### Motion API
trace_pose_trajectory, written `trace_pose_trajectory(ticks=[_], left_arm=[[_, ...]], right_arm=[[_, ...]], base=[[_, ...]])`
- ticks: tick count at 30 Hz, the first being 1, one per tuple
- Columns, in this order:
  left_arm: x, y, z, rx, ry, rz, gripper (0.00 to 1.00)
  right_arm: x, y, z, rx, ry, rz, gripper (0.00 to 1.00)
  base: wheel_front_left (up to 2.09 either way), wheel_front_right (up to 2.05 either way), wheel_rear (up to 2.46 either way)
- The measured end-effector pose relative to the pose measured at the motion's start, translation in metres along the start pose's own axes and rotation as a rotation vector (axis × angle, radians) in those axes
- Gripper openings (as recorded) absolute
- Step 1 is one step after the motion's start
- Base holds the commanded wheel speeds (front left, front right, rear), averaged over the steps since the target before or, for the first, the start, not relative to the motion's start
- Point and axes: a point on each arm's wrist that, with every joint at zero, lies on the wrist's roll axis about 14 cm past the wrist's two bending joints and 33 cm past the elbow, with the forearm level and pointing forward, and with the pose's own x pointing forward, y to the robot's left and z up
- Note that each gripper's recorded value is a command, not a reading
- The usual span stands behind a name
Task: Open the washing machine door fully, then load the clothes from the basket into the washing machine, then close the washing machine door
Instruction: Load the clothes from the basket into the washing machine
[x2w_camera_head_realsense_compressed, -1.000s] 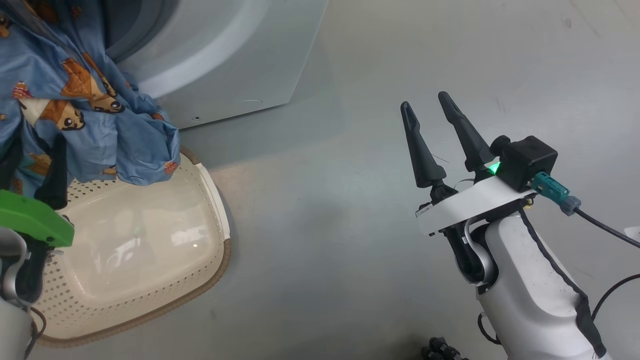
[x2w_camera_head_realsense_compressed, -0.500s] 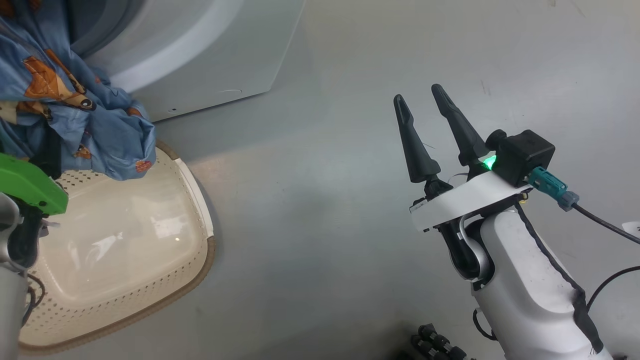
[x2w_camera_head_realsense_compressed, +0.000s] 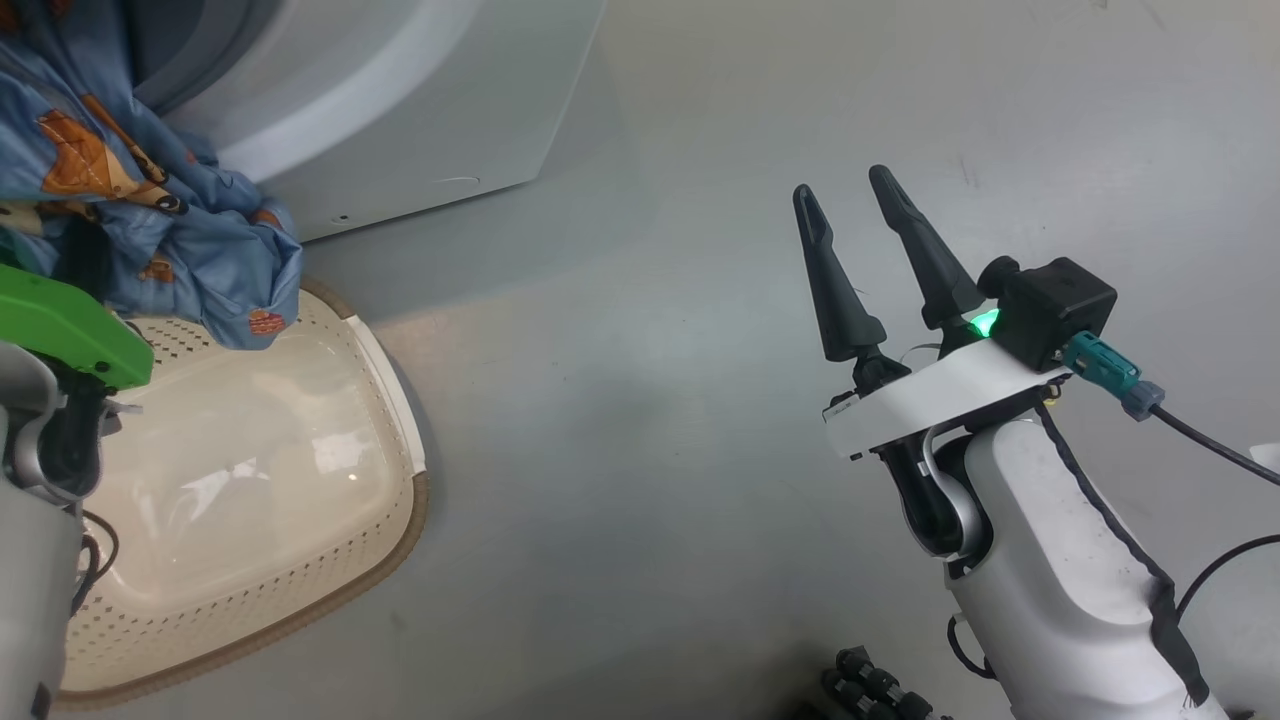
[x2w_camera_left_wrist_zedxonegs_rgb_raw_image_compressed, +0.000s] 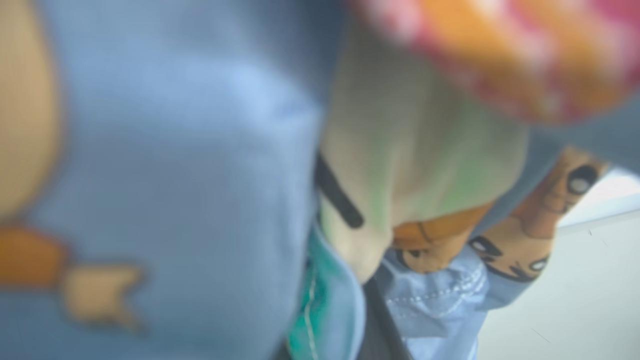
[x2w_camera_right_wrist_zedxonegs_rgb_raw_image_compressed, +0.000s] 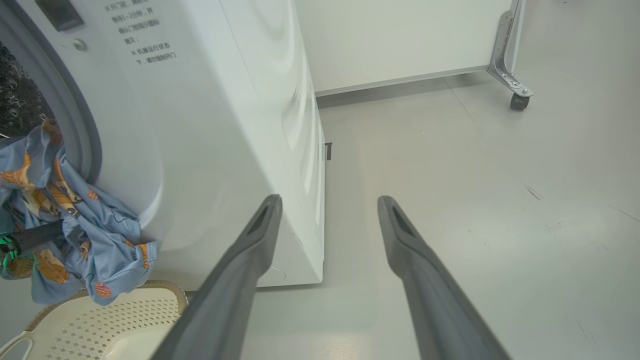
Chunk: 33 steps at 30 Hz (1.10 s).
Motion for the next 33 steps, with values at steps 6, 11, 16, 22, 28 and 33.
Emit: trace_pose_trajectory(ticks=[6, 11, 16, 22, 28, 33], left_arm=[[-0.003, -0.012, 0.009, -0.019, -0.062, -0.02, 0.0], [-0.009, -0.018, 0.017, -0.009, -0.108, -0.035, 0.0], [-0.015, -0.023, 0.026, 0.021, -0.145, -0.054, 0.0], [-0.026, -0.025, 0.037, 0.042, -0.205, -0.069, 0.0], [-0.036, -0.029, 0.071, 0.054, -0.311, -0.089, 0.0], [-0.043, -0.031, 0.117, 0.105, -0.413, -0.103, 0.0]], right_arm=[[0.004, 0.002, 0.002, 0.006, -0.011, 0.001, 1.0], [0.007, 0.009, 0.002, 0.012, -0.014, 0.02, 1.0], [0.009, 0.014, 0.002, 0.015, -0.016, 0.036, 1.0], [0.01, 0.019, 0.004, 0.018, -0.02, 0.047, 1.0], [0.01, 0.021, 0.006, 0.02, -0.026, 0.053, 1.0], [0.009, 0.024, 0.008, 0.021, -0.029, 0.061, 1.0]], base=[[0.0, 0.0, 0.0], [0.0, 0.0, 0.0], [0.0, 0.0, 0.0], [0.0, 0.0, 0.0], [0.0, 0.0, 0.0], [0.0, 0.0, 0.0]])
